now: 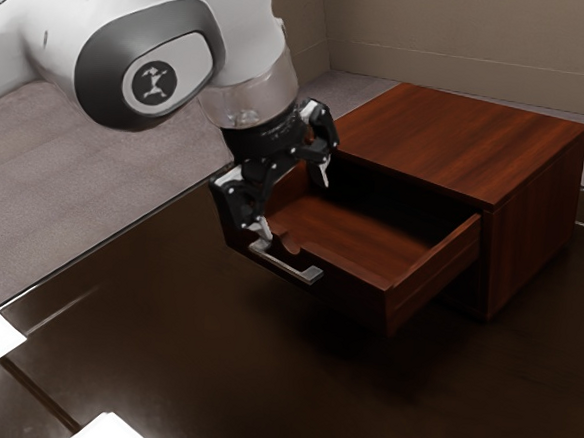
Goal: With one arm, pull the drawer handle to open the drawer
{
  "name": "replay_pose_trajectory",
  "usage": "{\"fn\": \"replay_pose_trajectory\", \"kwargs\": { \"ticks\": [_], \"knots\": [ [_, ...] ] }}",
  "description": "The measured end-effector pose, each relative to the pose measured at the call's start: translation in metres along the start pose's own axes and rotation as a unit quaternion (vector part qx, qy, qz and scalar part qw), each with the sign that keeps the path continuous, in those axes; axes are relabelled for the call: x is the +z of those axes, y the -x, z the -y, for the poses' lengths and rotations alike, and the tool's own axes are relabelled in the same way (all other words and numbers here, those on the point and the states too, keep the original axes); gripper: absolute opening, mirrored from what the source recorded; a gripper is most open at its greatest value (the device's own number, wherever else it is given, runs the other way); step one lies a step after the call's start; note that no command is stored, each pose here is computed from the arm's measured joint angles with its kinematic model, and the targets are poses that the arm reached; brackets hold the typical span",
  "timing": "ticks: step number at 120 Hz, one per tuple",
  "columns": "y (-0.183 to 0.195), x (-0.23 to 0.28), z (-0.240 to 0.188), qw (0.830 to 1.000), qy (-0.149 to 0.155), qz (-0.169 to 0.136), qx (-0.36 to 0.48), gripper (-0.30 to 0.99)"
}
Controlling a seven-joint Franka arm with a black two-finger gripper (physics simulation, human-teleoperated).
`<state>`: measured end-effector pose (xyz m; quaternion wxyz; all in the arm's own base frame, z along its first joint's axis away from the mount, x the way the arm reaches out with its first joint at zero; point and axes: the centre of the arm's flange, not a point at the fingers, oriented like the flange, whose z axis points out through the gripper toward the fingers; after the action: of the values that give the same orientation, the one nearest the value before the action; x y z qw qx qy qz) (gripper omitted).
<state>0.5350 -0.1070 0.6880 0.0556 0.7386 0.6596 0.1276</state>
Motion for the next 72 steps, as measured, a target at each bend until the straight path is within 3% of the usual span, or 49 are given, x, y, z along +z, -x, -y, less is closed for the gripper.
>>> {"fn": "replay_pose_trajectory", "kwargs": {
  "ticks": [12, 26, 52, 72],
  "knots": [
    [-0.001, -0.050, 0.000, 0.994, 0.029, 0.000, 0.105, 0.66],
    [-0.038, -0.054, 0.007, 0.979, -0.001, -0.007, 0.205, 0.66],
    [-0.139, -0.024, 0.019, 0.952, -0.048, 0.031, 0.301, 0.67],
    [-0.126, -0.023, 0.019, 0.908, -0.048, 0.049, 0.414, 0.67]
  ]
}}
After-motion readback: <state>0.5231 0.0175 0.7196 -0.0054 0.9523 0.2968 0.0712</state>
